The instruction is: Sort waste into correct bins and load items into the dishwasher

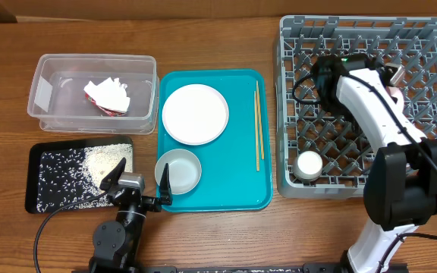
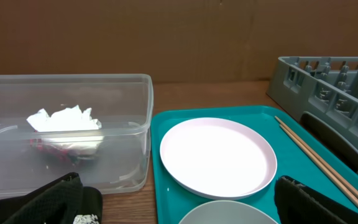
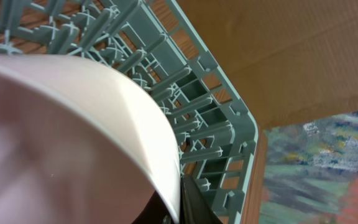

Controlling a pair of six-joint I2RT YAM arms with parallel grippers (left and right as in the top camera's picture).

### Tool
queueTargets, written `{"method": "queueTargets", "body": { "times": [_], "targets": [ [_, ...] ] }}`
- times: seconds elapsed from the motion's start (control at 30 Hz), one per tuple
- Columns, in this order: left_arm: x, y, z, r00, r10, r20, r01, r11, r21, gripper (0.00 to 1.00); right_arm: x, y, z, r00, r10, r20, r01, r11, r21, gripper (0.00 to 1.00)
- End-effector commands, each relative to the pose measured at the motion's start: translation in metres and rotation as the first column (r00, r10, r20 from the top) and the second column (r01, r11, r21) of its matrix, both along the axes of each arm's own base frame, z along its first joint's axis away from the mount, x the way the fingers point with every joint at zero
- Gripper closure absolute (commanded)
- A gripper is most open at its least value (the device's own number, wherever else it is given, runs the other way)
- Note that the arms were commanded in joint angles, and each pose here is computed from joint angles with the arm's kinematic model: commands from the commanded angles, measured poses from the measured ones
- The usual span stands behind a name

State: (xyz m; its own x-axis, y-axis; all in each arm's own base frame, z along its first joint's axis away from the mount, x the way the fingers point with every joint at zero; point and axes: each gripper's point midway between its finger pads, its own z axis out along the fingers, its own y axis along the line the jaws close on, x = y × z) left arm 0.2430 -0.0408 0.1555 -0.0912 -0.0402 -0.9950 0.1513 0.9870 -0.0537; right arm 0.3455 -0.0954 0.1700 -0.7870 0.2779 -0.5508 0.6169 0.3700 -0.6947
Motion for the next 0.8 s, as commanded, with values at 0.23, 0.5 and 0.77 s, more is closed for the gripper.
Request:
{"method": "queueTargets", "body": {
  "times": [0.23,0.5,0.77],
  "targets": [
    [0.000,0.000,0.001,1.000,-0.003,0.008,0.003,1.000,-0.020,0.00,0.008,0.058,-0.023,0.992,0.122,-0.038,-0.118,0.990,0.080,0.96],
    [0.000,0.000,0.001,1.000,-0.003,0.007,0.003,1.000,-0.020,0.00,0.007,0.051,-0.002,0.989,0.141,-0.034,-0.142,0.989,-0.044,0.96],
    [0.000,0.000,0.001,1.000,-0.003,0.008,0.003,1.000,-0.020,0.00,0.006,0.005,-0.003,0.999,0.004,0.039,-0.002,0.999,-0.047,0.96]
  ]
}}
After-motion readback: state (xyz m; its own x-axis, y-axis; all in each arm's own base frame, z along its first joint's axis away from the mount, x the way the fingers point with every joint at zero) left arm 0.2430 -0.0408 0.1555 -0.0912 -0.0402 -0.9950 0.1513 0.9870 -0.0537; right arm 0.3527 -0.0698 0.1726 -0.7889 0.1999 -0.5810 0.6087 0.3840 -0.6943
